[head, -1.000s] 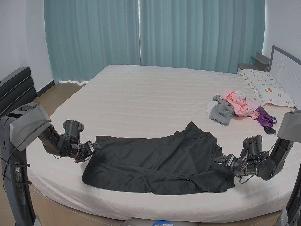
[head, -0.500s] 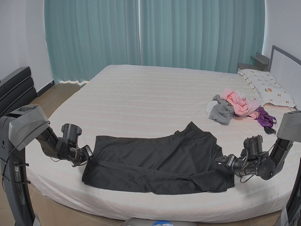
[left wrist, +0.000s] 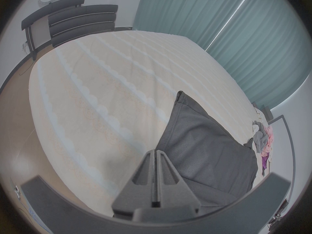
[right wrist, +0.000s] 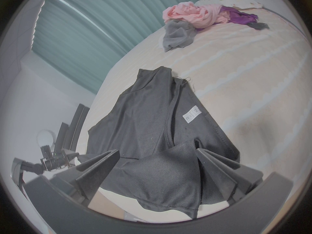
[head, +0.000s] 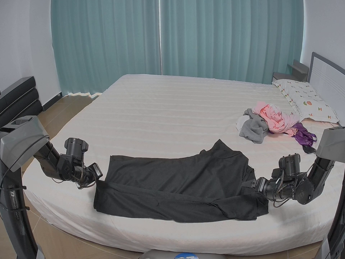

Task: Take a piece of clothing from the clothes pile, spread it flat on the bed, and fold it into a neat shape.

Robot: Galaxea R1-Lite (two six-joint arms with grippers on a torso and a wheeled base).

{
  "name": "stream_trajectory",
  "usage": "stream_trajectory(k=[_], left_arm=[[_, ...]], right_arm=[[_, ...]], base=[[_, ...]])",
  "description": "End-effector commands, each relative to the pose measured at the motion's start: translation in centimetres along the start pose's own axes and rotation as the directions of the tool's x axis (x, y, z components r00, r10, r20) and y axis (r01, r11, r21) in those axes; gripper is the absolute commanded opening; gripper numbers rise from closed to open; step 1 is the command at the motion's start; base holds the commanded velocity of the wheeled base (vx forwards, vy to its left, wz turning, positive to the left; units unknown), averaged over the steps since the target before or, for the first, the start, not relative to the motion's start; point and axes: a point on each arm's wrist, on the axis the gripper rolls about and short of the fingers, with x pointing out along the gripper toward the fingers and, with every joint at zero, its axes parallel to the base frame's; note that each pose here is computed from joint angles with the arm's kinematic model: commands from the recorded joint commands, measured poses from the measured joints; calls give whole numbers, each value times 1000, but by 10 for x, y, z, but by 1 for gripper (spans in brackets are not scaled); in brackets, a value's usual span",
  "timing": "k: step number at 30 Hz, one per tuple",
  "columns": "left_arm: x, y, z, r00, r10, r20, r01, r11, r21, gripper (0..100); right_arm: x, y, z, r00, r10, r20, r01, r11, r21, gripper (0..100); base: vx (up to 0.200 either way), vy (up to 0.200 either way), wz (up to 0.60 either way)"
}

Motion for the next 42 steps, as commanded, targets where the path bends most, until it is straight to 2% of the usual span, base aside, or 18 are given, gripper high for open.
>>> stream_trajectory(k=[1,6,25,26,35,42], left_arm=[[-3,-3,0,1000,-8,3,8,1000,6,0],[-4,-3,0,1000,-6,1,6,1000,6,0],[-10,-4,1,1000,0,-8,0,1000,4,0],[-10,-4,1,1000,0,-8,0,1000,4,0],[-11,-4,0,1000,2,-10,-2,1000,4,0],[-17,-5,1,1000,9,-20,-9,1000,4,0]], right_arm=[[7,-6,2,1000,-3,-10,2,999,-33,100],[13,-14,3,999,15,-39,-19,994,-107,100],[31,-31,-2,996,-7,-86,-9,984,-179,100],[32,-33,-3,996,-11,-88,-6,982,-188,0],[28,-33,-1,997,-10,-81,-7,977,-213,0],[8,-26,16,1000,28,-9,-29,987,-160,0]], base=[[0,0,0],[0,0,0],[0,0,0],[0,0,0],[0,0,0],[0,0,0]])
